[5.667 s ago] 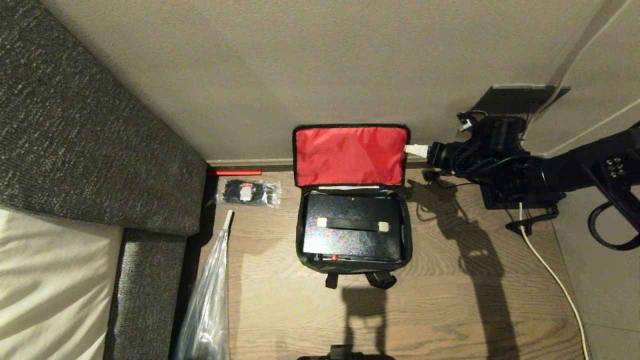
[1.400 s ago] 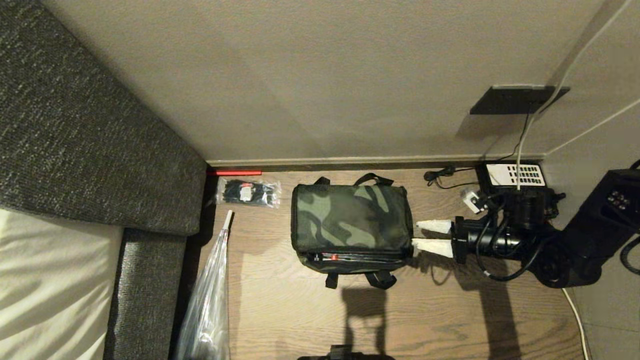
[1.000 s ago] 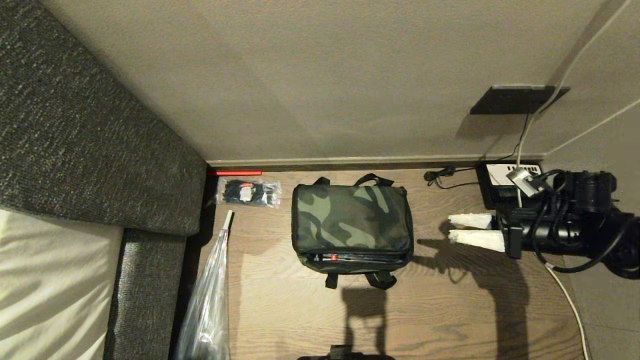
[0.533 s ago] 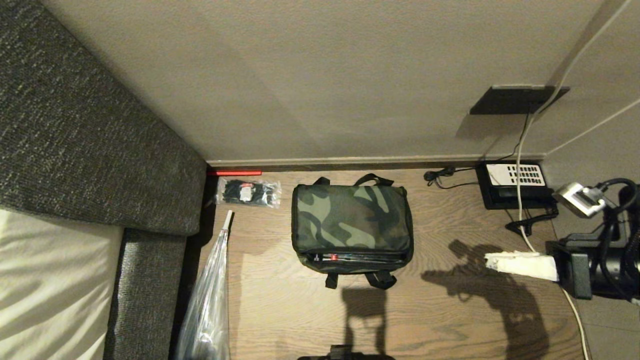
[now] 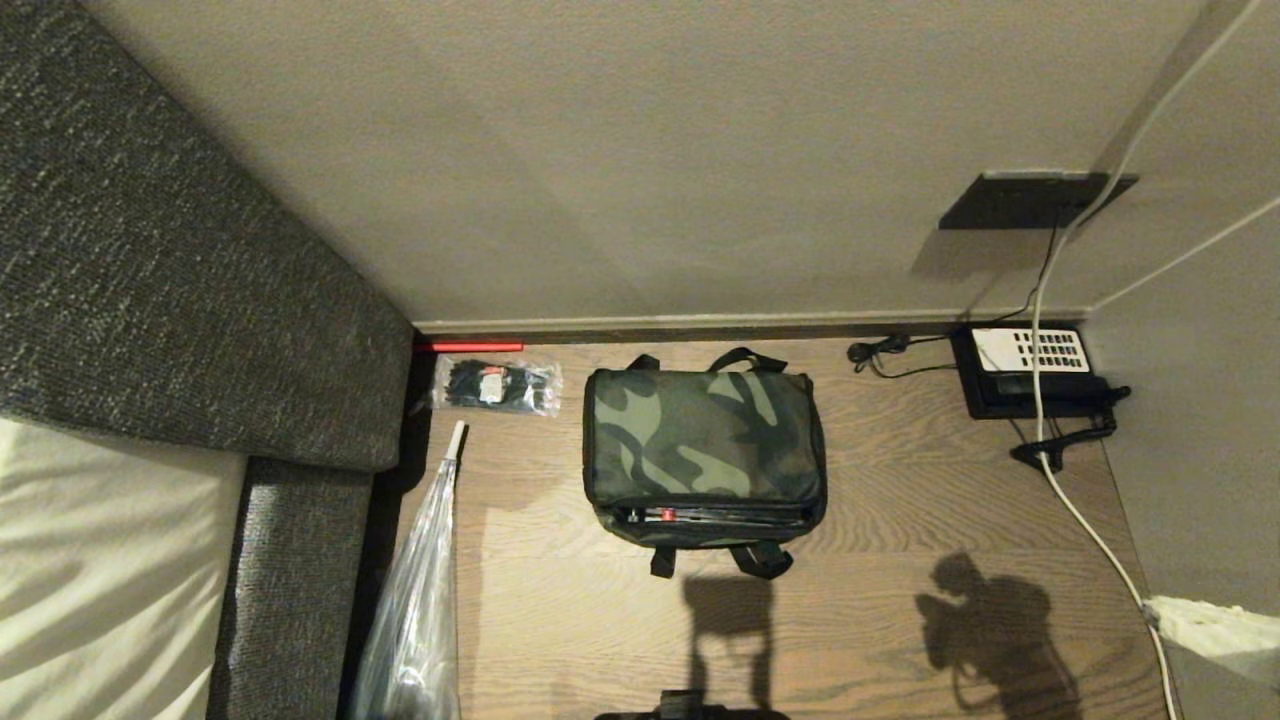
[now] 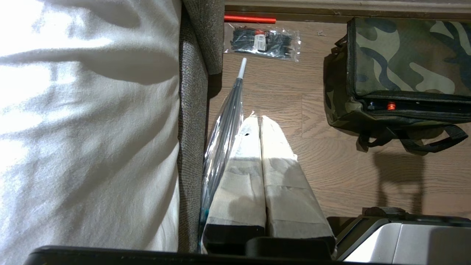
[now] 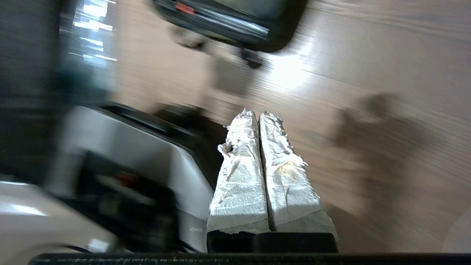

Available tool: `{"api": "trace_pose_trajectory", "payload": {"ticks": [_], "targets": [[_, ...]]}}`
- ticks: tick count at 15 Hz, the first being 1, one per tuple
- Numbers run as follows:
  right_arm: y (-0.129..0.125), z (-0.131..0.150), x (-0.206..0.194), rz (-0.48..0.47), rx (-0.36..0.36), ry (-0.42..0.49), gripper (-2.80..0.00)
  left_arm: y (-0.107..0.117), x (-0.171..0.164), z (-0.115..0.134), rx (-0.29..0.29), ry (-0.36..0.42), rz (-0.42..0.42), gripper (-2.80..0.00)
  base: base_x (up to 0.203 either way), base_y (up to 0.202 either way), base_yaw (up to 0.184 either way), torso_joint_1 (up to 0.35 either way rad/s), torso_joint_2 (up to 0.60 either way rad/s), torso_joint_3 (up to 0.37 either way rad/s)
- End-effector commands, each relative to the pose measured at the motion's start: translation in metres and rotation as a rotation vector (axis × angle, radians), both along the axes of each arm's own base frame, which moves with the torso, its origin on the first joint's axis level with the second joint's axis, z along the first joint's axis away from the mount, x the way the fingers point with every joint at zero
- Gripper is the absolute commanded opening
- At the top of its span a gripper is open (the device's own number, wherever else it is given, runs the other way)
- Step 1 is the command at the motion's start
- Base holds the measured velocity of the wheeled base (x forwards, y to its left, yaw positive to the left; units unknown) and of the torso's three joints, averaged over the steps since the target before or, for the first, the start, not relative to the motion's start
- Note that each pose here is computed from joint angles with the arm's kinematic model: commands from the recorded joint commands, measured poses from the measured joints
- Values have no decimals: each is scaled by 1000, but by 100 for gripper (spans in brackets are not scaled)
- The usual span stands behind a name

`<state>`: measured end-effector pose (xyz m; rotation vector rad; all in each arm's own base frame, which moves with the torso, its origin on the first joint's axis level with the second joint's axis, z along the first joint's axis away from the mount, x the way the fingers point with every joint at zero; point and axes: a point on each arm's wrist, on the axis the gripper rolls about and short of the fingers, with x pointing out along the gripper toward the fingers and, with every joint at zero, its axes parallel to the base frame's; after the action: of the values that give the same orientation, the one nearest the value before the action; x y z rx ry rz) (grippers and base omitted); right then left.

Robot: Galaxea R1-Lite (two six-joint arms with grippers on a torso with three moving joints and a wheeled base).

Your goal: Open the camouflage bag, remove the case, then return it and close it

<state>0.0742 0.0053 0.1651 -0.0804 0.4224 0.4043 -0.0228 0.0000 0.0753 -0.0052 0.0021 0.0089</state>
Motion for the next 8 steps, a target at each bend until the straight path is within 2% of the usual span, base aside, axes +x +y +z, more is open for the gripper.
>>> {"api": "trace_pose_trajectory", "payload": {"ticks": [1, 3, 5, 6, 8], "targets": [[0, -13, -55, -126, -99, -116, -280, 0, 0, 0, -1, 0, 1, -280, 0, 0, 0, 0, 0, 0], [-2, -39, -78, -194, -128, -145, -280, 0, 0, 0, -1, -1, 1, -280, 0, 0, 0, 0, 0, 0], [-4, -65, -88, -270, -127, -180, -280, 0, 0, -1, -1, 1, 0, -280, 0, 0, 0, 0, 0, 0], [-4, -77, -89, -293, -111, -203, -280, 0, 0, 0, 0, -1, 1, -280, 0, 0, 0, 0, 0, 0], [-5, -84, -97, -326, -62, -324, -280, 0, 0, 0, 1, -1, -1, -280, 0, 0, 0, 0, 0, 0]]}}
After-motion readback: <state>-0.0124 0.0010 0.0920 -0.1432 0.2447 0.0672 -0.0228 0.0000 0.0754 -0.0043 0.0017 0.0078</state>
